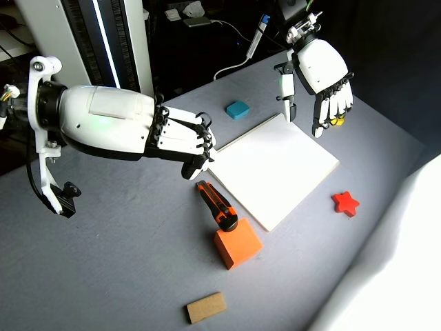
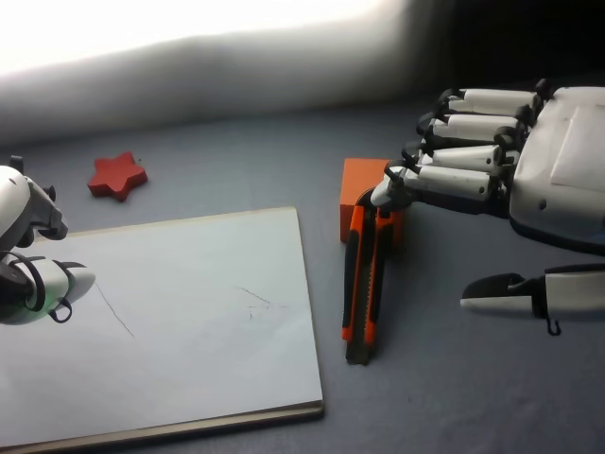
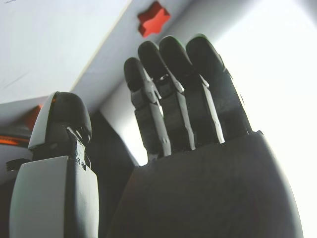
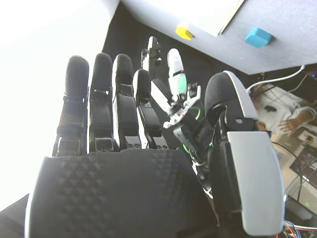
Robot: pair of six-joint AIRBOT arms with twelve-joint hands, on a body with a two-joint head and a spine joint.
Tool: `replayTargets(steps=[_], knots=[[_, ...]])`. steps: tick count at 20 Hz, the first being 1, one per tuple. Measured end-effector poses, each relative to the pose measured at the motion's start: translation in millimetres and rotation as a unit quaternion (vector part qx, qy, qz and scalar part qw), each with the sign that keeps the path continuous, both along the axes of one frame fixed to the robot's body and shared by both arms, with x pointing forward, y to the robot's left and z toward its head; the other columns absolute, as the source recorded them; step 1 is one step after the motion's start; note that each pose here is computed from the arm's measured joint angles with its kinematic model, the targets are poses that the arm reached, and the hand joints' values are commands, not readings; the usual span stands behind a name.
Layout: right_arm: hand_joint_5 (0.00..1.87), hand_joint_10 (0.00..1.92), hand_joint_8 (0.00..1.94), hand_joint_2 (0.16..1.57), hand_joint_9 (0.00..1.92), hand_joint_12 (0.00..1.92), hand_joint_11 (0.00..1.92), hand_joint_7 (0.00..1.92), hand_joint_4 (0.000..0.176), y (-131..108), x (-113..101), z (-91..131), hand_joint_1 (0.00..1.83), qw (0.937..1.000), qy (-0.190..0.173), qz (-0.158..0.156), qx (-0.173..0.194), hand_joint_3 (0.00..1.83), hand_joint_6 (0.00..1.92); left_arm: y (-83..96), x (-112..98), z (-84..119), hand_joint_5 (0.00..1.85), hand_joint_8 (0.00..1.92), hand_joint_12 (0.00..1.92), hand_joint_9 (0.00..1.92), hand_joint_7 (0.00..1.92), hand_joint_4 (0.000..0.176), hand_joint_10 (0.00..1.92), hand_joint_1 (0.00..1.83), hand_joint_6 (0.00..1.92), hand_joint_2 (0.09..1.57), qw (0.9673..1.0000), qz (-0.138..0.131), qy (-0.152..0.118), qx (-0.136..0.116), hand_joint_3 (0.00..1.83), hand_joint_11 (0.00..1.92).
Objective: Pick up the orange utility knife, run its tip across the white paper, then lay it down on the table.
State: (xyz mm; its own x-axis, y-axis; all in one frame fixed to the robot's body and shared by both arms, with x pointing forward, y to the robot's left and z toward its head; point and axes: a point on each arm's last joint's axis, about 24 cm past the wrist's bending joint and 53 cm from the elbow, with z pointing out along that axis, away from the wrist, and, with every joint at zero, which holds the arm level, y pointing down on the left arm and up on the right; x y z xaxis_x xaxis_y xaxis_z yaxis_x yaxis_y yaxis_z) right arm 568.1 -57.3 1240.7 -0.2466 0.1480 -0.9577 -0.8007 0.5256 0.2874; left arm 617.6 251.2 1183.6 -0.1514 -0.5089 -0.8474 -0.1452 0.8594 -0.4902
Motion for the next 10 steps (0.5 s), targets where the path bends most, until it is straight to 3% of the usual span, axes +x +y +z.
replayTargets(steps=[1,2,7,9,10], knots=[[0.00,0.29,0.10,1.09,0.00,0.54,0.00,0.05,0.000,0,0,0,0.13,1.0000,-0.001,-0.001,0.000,0.31,0.06,-0.2,0,0,0.00,0.02,1.08,0.09,0.05,0.097,0.23,0.32,0.02,1.17,1.0000,0.000,0.000,0.001,0.23,0.00],[0.00,0.25,0.01,1.22,0.00,0.25,0.00,0.07,0.000,-1,1,0,0.13,1.0000,0.000,-0.002,0.000,0.06,0.00,0.7,0,-2,0.00,0.00,1.10,0.18,0.07,0.095,0.05,0.32,0.00,1.28,1.0000,0.002,0.003,0.001,0.02,0.00],[0.00,0.24,0.00,1.24,0.00,0.12,0.00,0.06,0.000,0,-1,-2,0.15,1.0000,-0.001,0.002,0.001,0.01,0.00,-1.4,0,-2,0.00,0.00,1.09,0.19,0.07,0.095,0.03,0.32,0.00,1.29,1.0000,0.000,0.004,0.001,0.01,0.00],[0.00,0.27,0.00,1.24,0.01,0.20,0.00,0.07,0.000,4,2,6,0.13,0.9997,-0.023,0.008,-0.005,0.00,0.00,-0.7,0,-1,0.00,0.01,1.10,0.19,0.08,0.095,0.02,0.30,0.00,1.29,1.0000,0.001,0.001,0.002,0.01,0.00],[0.00,0.25,0.00,1.24,0.00,0.13,0.00,0.06,0.000,7,4,11,0.14,0.9995,-0.030,0.012,-0.003,0.00,0.00,-1.2,0,-1,0.00,0.00,1.10,0.19,0.08,0.096,0.02,0.29,0.00,1.30,1.0000,0.002,0.000,0.002,0.01,0.00]])
